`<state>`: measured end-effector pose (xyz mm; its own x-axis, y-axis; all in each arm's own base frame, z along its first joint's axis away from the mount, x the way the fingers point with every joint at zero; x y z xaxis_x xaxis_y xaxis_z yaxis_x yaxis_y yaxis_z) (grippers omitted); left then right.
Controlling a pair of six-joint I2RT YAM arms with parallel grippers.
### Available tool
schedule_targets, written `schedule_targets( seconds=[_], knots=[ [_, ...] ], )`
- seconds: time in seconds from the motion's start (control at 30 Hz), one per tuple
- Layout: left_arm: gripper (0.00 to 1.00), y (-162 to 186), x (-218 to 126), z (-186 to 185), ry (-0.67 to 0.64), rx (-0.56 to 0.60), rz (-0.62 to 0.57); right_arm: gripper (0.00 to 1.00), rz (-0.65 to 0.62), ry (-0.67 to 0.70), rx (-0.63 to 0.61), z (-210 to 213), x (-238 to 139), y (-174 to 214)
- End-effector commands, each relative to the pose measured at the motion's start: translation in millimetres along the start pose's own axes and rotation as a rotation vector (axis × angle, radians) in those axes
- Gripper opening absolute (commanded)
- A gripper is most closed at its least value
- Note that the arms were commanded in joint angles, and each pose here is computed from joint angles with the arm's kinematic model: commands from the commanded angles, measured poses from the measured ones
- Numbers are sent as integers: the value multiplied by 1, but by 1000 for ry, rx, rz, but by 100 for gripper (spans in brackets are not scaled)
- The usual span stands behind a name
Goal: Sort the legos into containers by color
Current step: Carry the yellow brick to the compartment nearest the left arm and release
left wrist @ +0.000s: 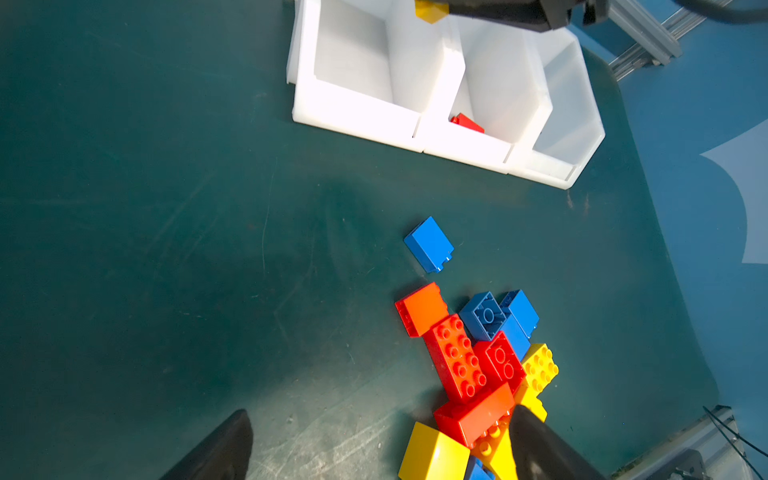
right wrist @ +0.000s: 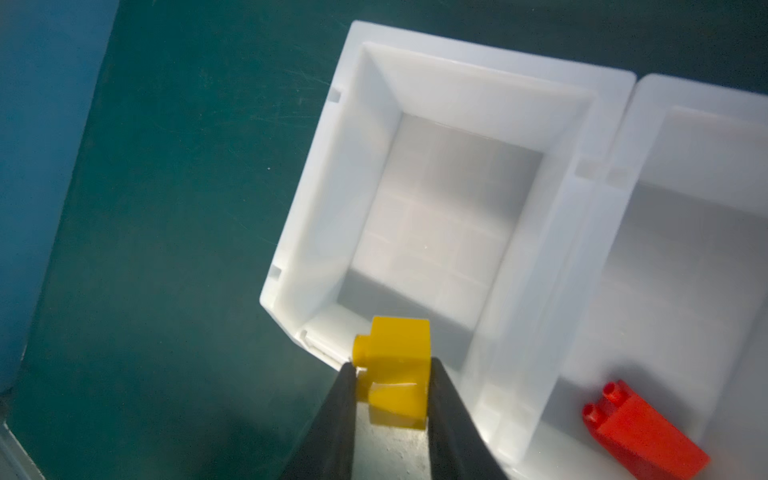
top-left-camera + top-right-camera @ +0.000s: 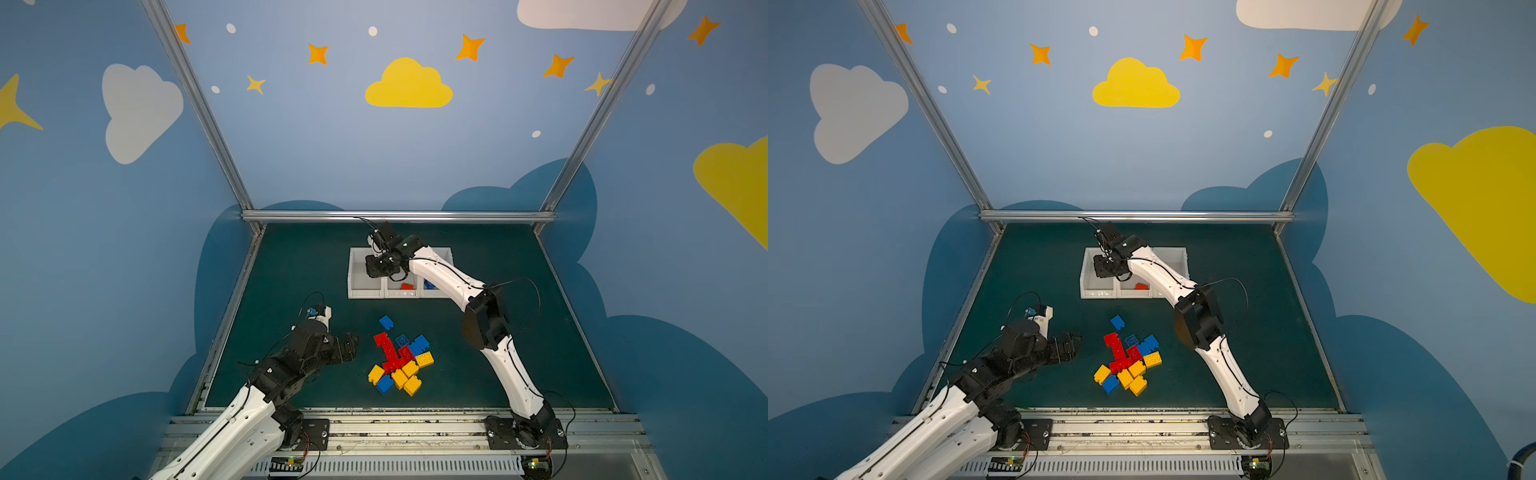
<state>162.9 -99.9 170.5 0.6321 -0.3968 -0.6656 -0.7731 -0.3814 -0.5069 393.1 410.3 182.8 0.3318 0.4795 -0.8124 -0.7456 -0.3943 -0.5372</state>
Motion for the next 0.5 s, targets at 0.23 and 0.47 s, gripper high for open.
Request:
schedule_targets(
  seconds=[0.23,0.47],
  knots=[
    [97,5,-1,5,0,-10,12,54,-63,-21,-7,7,-9,-14],
    [96,1,4,-3,18,19,32,55,-137,-26,-9,12,-58,-19]
  ],
)
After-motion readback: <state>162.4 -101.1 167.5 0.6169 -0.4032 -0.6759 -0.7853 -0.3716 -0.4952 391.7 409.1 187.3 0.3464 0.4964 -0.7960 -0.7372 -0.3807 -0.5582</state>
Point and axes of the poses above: each gripper's point midway between its finger pads, its own x axis out along the fingers, its own z axis along the line the jaws close on, y = z × x, the point moved 7 cm from there along -x, back along the fingers, and after that the axes turned 10 degrees about -x, right-handed, at the moved point
